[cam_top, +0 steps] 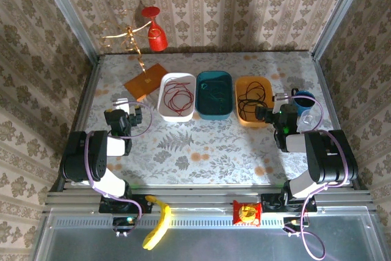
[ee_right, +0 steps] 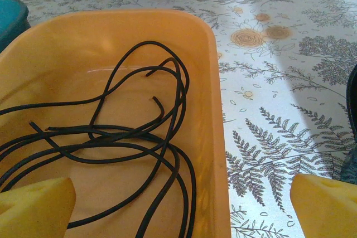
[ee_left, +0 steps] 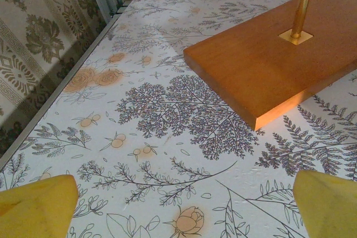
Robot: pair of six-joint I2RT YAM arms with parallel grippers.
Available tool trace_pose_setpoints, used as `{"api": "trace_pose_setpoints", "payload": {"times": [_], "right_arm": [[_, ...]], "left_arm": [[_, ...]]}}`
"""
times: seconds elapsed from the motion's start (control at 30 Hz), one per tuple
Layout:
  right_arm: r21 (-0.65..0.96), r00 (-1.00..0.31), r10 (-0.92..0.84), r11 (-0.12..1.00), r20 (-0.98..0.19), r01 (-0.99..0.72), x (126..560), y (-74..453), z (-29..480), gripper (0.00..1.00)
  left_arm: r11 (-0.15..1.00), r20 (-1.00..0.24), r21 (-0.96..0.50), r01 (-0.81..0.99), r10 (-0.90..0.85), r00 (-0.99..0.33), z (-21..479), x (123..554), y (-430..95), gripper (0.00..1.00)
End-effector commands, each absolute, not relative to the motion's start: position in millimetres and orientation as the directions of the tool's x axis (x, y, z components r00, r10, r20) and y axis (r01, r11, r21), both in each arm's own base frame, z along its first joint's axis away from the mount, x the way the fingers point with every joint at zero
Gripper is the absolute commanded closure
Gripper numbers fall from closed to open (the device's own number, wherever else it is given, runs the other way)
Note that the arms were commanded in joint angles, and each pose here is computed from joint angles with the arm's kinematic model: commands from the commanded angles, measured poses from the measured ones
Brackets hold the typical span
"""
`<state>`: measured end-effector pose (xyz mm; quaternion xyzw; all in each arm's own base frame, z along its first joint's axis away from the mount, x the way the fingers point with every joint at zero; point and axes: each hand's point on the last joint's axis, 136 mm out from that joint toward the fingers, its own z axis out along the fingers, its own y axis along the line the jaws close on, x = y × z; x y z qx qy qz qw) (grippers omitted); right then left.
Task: Untangle the cables
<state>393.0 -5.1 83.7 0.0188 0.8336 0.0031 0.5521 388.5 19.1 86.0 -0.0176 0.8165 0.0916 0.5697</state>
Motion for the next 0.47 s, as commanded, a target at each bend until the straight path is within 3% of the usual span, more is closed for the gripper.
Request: {"api": "trace_pose_setpoints", "payload": {"times": [0.0, 0.43], "right_arm": [[0.045, -0.35, 0.048, 0.999, -0.936, 0.016, 401.2, -4.3, 97.0, 0.0], [0.046, -0.344, 0.047, 0.999, -0.938, 0.011, 400.2, -3.1, 98.2, 0.0]], "left_arm": [[0.984, -0.949, 0.125, -0.13, 0.08, -0.306, 99.6, 395.6, 18.8, 0.0], [0.983, -0.948, 0.126, -0.13, 0.081, -0.307, 99.3, 395.6, 19.2, 0.0]]}}
